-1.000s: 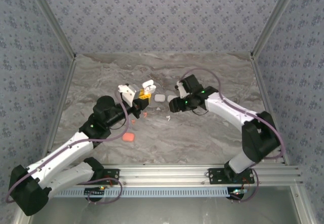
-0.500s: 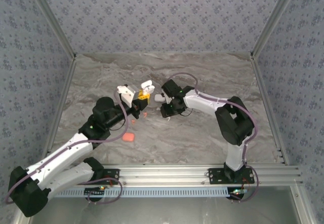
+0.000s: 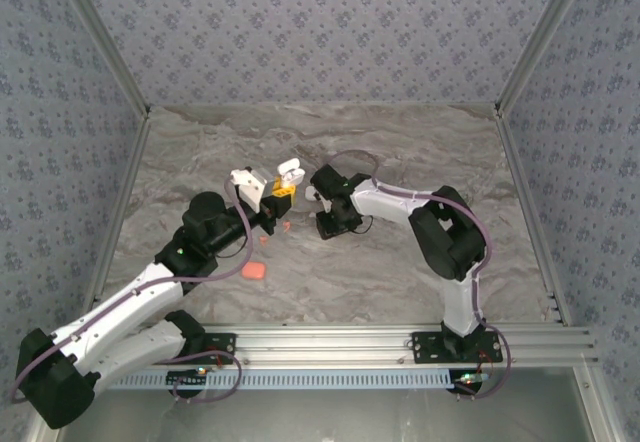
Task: Insert the wireless bluetooth earbuds into the charging case
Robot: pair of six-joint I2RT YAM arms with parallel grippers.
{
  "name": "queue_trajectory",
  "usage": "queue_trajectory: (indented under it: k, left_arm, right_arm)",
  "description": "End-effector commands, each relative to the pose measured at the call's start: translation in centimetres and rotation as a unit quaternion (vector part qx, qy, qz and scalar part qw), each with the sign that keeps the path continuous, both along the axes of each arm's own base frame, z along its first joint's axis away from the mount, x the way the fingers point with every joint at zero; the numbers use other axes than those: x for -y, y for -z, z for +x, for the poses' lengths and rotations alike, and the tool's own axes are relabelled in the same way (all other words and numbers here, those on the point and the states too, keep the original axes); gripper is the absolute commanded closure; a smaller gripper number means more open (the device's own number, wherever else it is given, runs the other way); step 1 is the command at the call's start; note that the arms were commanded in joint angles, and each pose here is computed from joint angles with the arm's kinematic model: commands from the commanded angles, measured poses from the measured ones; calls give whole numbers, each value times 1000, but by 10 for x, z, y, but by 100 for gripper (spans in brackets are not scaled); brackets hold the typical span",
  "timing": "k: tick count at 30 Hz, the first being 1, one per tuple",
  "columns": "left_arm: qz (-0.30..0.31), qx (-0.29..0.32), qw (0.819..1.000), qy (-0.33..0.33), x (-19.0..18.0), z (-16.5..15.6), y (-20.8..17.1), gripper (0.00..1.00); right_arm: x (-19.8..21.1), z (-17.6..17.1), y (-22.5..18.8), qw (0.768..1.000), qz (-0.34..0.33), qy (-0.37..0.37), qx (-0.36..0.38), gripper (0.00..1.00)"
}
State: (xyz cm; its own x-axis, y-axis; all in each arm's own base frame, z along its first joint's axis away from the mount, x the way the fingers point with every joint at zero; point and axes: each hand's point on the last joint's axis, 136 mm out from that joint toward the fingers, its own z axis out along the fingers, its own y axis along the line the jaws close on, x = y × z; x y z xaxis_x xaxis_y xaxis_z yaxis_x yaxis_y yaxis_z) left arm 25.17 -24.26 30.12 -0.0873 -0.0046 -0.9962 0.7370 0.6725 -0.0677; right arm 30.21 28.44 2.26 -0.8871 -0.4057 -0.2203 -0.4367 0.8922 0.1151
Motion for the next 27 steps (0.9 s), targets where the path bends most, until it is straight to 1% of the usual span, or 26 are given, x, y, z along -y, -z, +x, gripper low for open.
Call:
queue_trajectory:
  k: [1,8,9,14,21,27]
  left_arm:
    - [-8,21,1000,-5,-3,-2,-14,100]
    - [-7,19,1000,-6,-3,-1,-13,100]
    - [-8,20,1000,-7,-4,-1,-14,100]
    - [-7,18,1000,-7,-3,-1,-13,100]
    - [-9,7,1000,-3,-2,-2,-9,100]
    - [-17,2,1000,15,4,-4,-6,100]
  right_arm:
    - [3,-2,6,1000,-25,-4,-7,63]
    - [1,-5,11,1000,-26,-12,-6,71]
    - [0,-4,10,1000,-24,-13,-4,73]
    - [-3,1,0,999,-20,-25,19,75]
    - [9,11,-40,995,-23,-35,86,76]
    - [34,19,-94,986,-17,-46,158,77]
